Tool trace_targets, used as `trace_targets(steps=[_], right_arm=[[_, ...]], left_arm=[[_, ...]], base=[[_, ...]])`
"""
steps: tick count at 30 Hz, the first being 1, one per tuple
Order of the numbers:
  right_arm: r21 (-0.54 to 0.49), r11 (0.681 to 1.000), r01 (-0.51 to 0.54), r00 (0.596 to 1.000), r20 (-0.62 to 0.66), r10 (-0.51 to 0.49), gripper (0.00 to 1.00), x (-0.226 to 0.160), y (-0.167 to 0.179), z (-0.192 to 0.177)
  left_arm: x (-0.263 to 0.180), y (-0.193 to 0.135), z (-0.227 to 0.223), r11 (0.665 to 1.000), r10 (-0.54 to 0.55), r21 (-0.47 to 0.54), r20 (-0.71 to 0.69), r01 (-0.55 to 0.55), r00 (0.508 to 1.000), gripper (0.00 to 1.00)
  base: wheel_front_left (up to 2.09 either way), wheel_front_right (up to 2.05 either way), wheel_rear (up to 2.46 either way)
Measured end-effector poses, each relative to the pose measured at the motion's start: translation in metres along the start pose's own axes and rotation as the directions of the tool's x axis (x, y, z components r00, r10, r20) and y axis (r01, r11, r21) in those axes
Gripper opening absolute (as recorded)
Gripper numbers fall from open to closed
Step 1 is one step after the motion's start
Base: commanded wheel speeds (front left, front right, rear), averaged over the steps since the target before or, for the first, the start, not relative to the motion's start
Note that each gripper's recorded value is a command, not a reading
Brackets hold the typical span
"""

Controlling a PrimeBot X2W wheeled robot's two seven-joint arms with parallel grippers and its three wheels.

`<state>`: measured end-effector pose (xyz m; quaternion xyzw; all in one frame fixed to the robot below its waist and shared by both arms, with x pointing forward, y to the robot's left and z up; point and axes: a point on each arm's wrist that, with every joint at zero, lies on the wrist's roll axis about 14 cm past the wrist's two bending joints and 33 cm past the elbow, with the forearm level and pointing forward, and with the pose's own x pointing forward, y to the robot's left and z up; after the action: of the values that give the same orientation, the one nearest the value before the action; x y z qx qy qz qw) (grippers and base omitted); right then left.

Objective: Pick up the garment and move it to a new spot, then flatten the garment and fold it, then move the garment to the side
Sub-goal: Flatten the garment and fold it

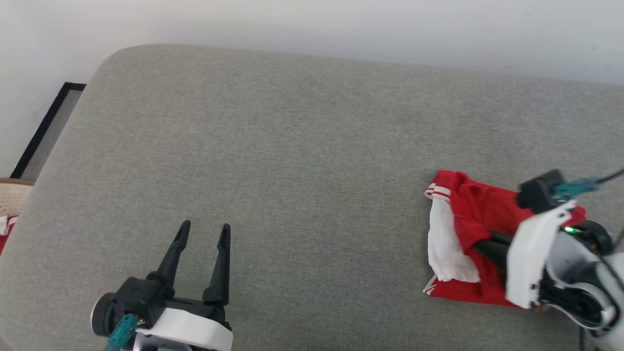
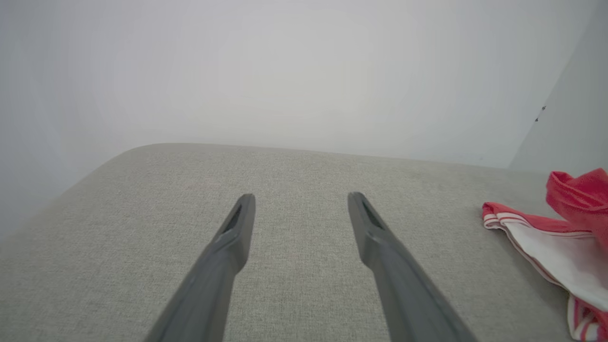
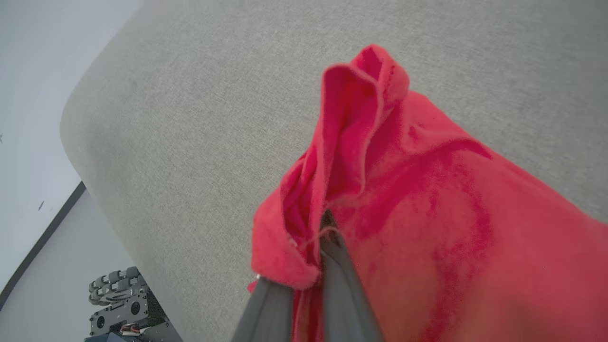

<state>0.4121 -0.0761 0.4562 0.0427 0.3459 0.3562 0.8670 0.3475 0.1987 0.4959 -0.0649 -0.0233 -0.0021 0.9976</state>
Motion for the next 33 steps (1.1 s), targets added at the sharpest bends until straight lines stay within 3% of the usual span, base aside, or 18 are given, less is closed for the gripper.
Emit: trace_targets(steps=[5, 14, 15, 16, 17, 18, 26, 33], right_arm=[[-0.007, 1.000, -0.027, 0.999, -0.041, 0.027, 0.00, 0.026, 0.016, -0.005], [-0.047, 0.997, 0.059, 0.996, -0.067, -0.062, 0.00, 0.044, -0.002, -0.015], [-0.047, 0.997, 0.062, 0.996, -0.063, -0.065, 0.04, 0.044, -0.002, -0.015], [-0.045, 0.997, 0.066, 0.996, -0.058, -0.069, 0.31, 0.044, -0.003, -0.015], [-0.045, 0.996, 0.072, 0.996, -0.049, -0.075, 0.48, 0.043, -0.004, -0.015], [-0.046, 0.996, 0.078, 0.996, -0.031, -0.079, 1.00, 0.042, -0.005, -0.013], [-0.025, 0.989, 0.147, 0.981, 0.129, -0.143, 1.00, 0.017, -0.026, 0.017], [0.017, 0.931, 0.365, 0.894, 0.272, -0.356, 1.00, -0.042, -0.095, 0.022]], left_arm=[[-0.006, 0.002, 0.000, 1.000, 0.021, -0.016, 0.000, -0.021, 1.000, 1.00], [-0.016, 0.009, 0.002, 0.998, 0.057, -0.032, 0.008, -0.056, 0.998, 1.00], [-0.017, 0.009, 0.003, 0.998, 0.058, -0.033, 0.010, -0.057, 0.998, 1.00], [-0.017, 0.009, 0.003, 0.998, 0.058, -0.034, 0.010, -0.057, 0.998, 1.00], [-0.017, 0.008, 0.003, 0.998, 0.056, -0.035, 0.010, -0.055, 0.998, 1.00], [-0.017, 0.007, 0.002, 0.998, 0.052, -0.036, 0.010, -0.052, 0.999, 1.00], [-0.012, 0.000, 0.001, 0.999, 0.017, -0.036, 0.007, -0.017, 1.000, 1.00], [-0.004, -0.011, -0.004, 0.999, -0.038, -0.024, -0.006, 0.038, 0.999, 1.00]], base=[[0.00, 0.00, 0.00], [0.00, 0.00, 0.00], [0.00, 0.00, 0.00], [0.00, 0.00, 0.00], [0.00, 0.00, 0.00], [0.00, 0.00, 0.00], [0.00, 0.00, 0.00], [0.00, 0.00, 0.00]])
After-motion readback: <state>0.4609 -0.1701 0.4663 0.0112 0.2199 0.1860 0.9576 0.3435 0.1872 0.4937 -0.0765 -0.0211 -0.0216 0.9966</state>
